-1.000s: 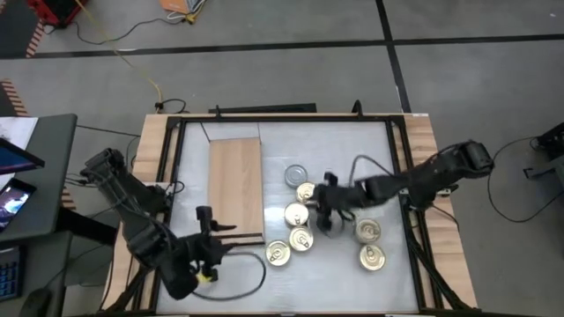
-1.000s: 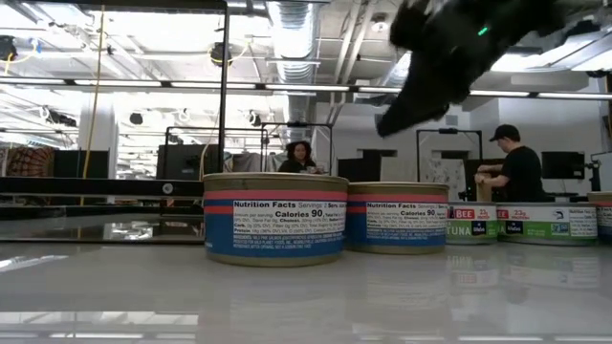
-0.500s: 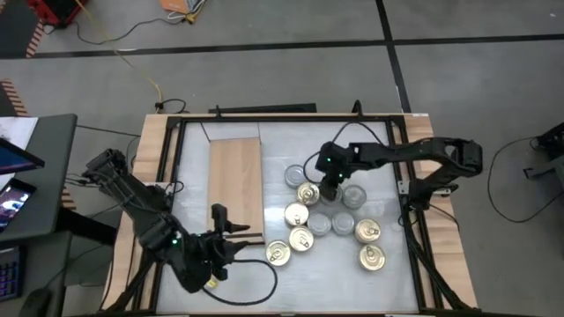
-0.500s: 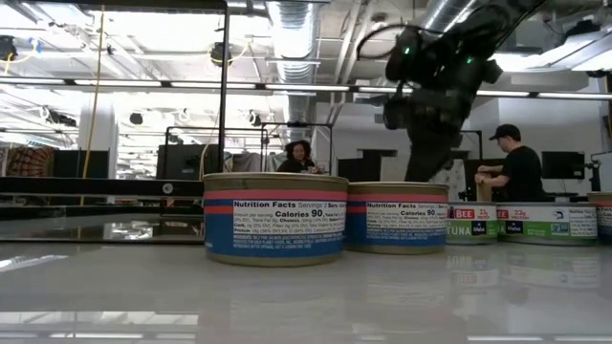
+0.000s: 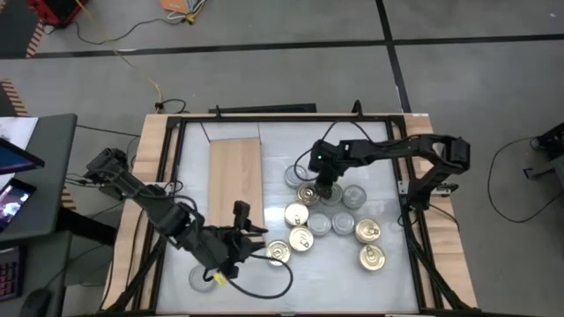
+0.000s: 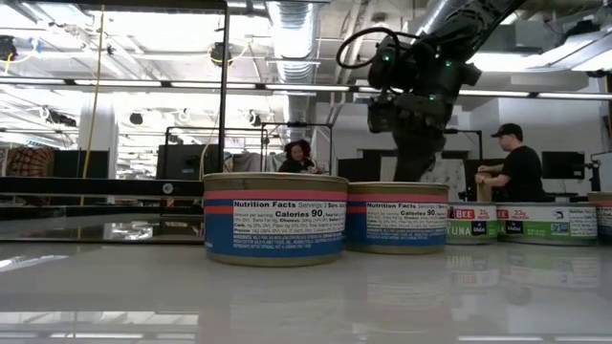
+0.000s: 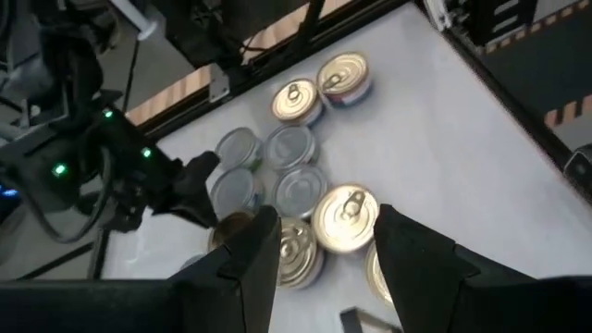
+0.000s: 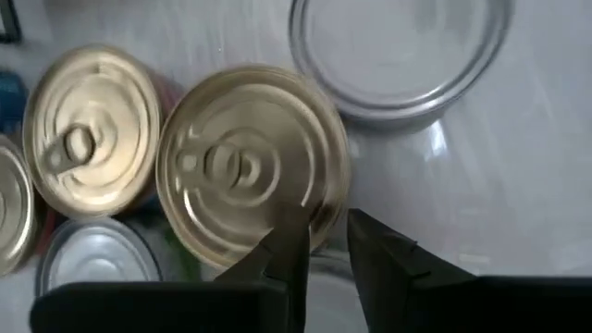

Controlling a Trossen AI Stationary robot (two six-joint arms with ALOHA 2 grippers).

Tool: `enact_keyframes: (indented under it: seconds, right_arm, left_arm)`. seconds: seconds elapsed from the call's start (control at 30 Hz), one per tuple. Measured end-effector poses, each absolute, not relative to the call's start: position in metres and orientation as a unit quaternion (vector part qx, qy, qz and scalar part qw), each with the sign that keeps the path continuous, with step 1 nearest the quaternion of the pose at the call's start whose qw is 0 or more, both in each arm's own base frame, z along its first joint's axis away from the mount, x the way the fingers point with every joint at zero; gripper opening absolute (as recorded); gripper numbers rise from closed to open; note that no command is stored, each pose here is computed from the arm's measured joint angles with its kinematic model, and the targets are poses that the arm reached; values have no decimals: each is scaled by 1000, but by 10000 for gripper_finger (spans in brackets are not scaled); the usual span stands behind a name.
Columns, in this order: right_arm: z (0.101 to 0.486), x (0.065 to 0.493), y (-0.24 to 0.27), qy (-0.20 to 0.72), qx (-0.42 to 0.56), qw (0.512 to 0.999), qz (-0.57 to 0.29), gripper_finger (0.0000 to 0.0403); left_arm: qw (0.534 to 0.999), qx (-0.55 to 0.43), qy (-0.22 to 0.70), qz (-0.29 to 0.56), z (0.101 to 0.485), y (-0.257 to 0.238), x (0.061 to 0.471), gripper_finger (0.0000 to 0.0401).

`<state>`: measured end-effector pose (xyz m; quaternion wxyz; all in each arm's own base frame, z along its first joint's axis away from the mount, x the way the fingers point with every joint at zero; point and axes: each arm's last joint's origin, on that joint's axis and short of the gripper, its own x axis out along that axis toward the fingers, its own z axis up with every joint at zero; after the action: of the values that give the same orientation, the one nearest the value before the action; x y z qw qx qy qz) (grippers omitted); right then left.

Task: Stack canned seafood by type on shelf
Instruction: Put the blue-pink tuna can on the shelf

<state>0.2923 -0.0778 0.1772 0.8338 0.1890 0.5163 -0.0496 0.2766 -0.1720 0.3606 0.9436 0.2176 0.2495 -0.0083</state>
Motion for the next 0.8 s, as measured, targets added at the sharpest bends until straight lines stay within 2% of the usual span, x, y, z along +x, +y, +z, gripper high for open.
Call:
enact_keyframes:
  seconds: [0.17,0.47,0.57,0.7,0.8]
  right_arm:
    - [167,292,-85,534,196,820,-57,79]
    - [163,278,-119,540,199,806,-136,11]
    - [164,271,-135,533,212,803,-160,15]
    - [166,256,-157,531,219,790,-215,42]
    - [180,248,-168,502,217,803,-235,58]
  left_arm:
    - [942,211,260,-26,338,-160,287,166]
    - [961,188,202,-29,347,-131,267,166]
    - [966,178,186,-14,350,-115,253,166]
    - [972,168,162,20,355,-95,234,166]
    - [979,153,129,36,366,-85,218,166]
